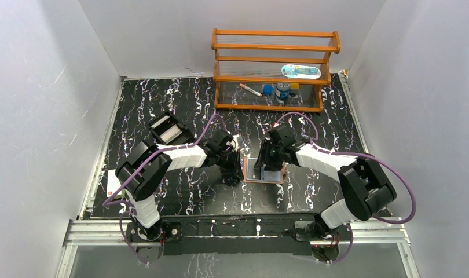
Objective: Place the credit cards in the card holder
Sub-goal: Insert the credit card into the card holder.
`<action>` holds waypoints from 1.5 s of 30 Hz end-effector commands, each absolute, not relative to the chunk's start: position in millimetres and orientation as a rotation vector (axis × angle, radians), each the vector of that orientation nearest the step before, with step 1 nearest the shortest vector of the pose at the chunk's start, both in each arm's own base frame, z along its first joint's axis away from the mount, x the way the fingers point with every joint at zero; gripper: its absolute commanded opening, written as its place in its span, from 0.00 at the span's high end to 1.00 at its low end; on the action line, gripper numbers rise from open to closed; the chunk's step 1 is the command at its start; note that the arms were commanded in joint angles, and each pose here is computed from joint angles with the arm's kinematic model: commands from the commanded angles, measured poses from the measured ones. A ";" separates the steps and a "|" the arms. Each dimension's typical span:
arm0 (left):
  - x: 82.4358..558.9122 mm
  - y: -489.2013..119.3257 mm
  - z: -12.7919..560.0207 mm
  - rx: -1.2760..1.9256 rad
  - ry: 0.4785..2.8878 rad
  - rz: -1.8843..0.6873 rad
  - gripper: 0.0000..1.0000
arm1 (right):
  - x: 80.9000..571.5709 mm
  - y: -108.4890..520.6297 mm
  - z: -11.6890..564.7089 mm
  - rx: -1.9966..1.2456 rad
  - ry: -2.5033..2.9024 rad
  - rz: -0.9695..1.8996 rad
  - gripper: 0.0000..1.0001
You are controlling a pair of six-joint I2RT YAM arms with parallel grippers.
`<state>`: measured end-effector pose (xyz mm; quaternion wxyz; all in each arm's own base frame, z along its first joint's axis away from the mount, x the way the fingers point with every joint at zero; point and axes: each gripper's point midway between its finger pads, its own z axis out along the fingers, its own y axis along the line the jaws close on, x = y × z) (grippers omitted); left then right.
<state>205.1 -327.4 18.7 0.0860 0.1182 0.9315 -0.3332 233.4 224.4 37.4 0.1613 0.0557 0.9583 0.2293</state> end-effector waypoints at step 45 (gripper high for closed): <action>204.6 -322.7 24.8 0.340 2.785 -0.932 1.00 | 244.0 170.5 42.6 0.147 2.700 0.380 0.29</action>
